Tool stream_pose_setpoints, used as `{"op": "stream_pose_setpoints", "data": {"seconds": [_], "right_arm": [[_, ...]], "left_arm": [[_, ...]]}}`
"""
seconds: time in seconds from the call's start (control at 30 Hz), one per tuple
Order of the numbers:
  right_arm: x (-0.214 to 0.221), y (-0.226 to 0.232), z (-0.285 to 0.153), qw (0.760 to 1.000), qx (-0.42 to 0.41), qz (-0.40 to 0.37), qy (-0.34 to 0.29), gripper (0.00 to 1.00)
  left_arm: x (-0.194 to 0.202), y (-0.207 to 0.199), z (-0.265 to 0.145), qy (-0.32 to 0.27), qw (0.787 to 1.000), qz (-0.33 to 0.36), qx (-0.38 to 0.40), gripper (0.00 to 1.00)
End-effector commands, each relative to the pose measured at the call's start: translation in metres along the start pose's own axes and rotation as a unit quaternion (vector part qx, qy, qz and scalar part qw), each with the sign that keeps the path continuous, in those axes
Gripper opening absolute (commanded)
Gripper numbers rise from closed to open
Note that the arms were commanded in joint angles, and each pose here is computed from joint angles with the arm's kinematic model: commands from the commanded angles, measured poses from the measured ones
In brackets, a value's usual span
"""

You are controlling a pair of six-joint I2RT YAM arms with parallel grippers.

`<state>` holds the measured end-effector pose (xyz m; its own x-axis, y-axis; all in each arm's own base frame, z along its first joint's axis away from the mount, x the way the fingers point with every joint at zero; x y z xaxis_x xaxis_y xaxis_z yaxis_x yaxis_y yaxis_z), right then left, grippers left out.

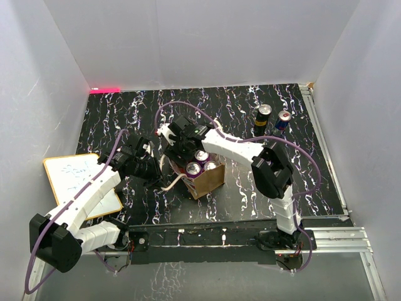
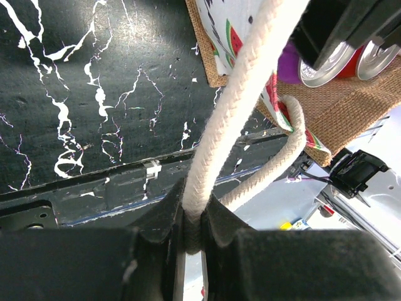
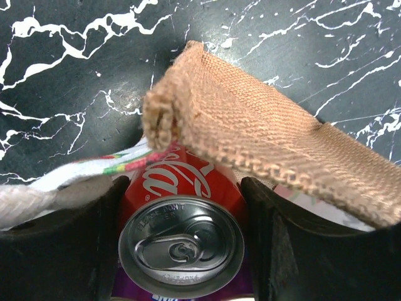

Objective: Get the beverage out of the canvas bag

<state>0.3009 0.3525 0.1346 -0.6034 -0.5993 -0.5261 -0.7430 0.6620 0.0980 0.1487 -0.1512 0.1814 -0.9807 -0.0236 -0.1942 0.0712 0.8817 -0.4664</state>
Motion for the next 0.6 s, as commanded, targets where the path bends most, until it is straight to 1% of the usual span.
{"op": "stream_pose_setpoints", "data": {"seconds": [0.0,0.07,0.13,0.33,0.47,0.53,0.57], "right_arm": [[-0.046,0.001,-0.034,0.997,0.018,0.035,-0.063,0.47],[-0.056,0.008,-0.048,0.996,0.002,0.047,-0.081,0.41],[-0.07,0.014,-0.069,0.992,-0.013,0.065,-0.112,0.32],[-0.094,0.018,-0.129,0.972,-0.01,0.126,-0.197,0.23],[-0.093,0.015,-0.165,0.955,0.001,0.181,-0.235,0.14],[-0.089,0.013,-0.186,0.943,-0.005,0.215,-0.255,0.08],[-0.087,0.011,-0.194,0.936,-0.009,0.235,-0.263,0.08]], "left_arm": [[0.001,-0.002,-0.01,-0.007,1.0,0.005,0.003,0.0],[0.001,-0.003,-0.012,-0.012,1.0,0.007,0.005,0.0],[0.001,-0.003,-0.013,-0.014,1.0,0.009,0.006,0.0],[0.0,-0.004,-0.014,-0.019,1.0,0.016,0.009,0.0],[0.001,-0.005,-0.013,-0.019,1.0,0.017,0.016,0.0],[0.002,-0.004,-0.012,-0.018,1.0,0.016,0.018,0.0],[0.003,-0.004,-0.012,-0.018,1.0,0.016,0.019,0.0]]}}
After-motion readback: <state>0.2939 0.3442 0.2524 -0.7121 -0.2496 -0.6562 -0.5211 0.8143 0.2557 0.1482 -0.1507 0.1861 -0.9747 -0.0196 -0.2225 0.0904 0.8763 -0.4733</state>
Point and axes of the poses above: each gripper's point midway between its finger pads, its own z axis out along the fingers, its own y axis along the line the jaws close on, x = y × z, the point moved 5 cm from there along -z, back along the fingers, and after that the axes turned 15 degrees about z, right-handed, at the moved point
